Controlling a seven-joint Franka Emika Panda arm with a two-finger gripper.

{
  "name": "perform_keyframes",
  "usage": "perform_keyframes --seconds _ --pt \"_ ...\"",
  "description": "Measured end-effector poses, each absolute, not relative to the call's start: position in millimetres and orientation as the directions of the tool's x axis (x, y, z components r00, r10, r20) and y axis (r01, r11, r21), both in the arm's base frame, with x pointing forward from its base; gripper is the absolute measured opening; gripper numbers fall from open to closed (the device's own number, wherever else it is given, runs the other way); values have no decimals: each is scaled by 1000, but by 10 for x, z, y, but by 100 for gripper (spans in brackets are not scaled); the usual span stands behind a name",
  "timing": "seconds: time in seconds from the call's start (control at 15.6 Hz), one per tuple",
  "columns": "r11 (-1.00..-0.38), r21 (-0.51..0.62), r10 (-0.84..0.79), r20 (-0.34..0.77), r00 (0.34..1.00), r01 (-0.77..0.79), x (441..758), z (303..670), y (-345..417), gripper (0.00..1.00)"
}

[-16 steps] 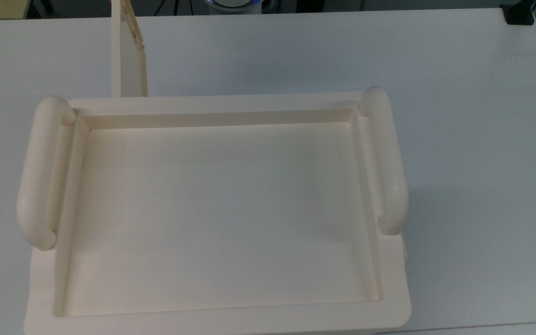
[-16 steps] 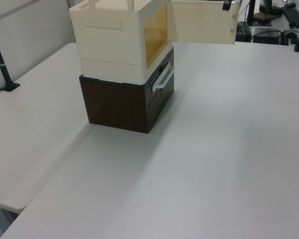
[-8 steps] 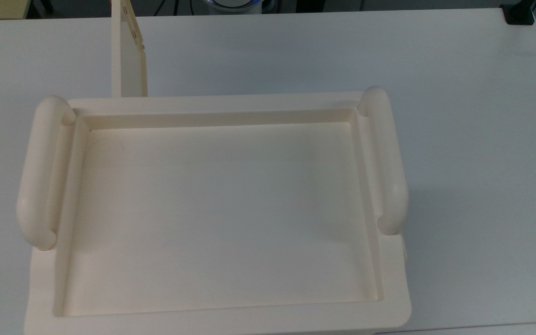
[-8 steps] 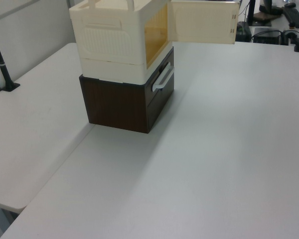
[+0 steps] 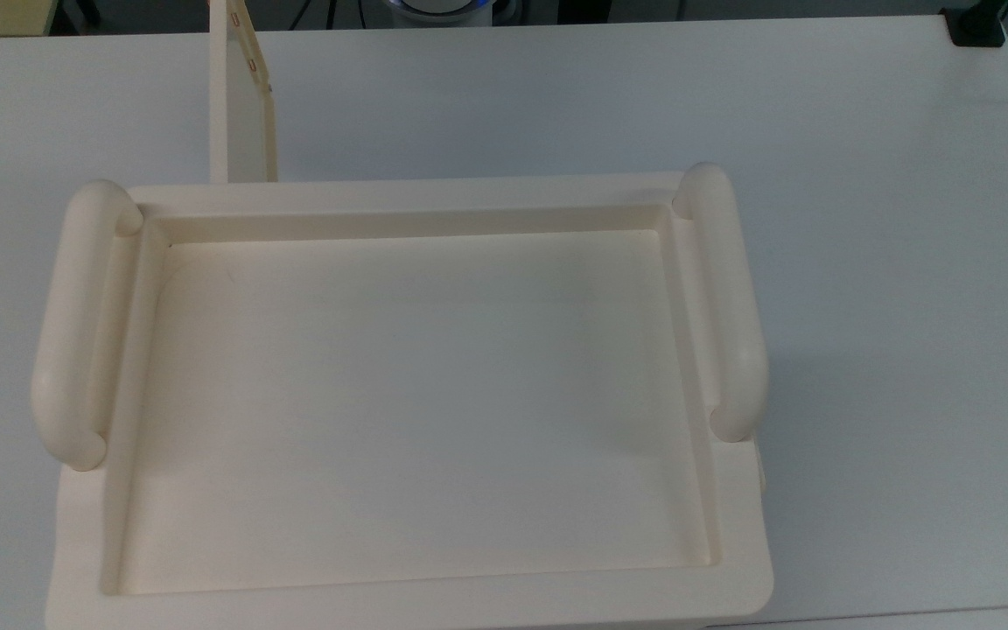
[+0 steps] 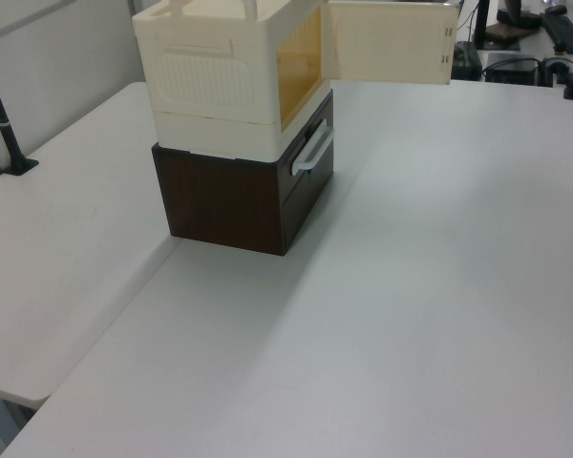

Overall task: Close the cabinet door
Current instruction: 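Push the cream door shut with the gripper, swinging it toward the cabinet front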

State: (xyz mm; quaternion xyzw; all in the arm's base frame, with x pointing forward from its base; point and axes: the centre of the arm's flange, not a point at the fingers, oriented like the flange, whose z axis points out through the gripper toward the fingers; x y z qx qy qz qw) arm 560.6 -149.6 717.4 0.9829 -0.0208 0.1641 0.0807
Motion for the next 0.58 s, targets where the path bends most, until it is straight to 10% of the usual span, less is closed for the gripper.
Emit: perform_keyframes --seconds 0.58 --pt "-988 -123 58 291 955 97 5817 6832 -695 1"
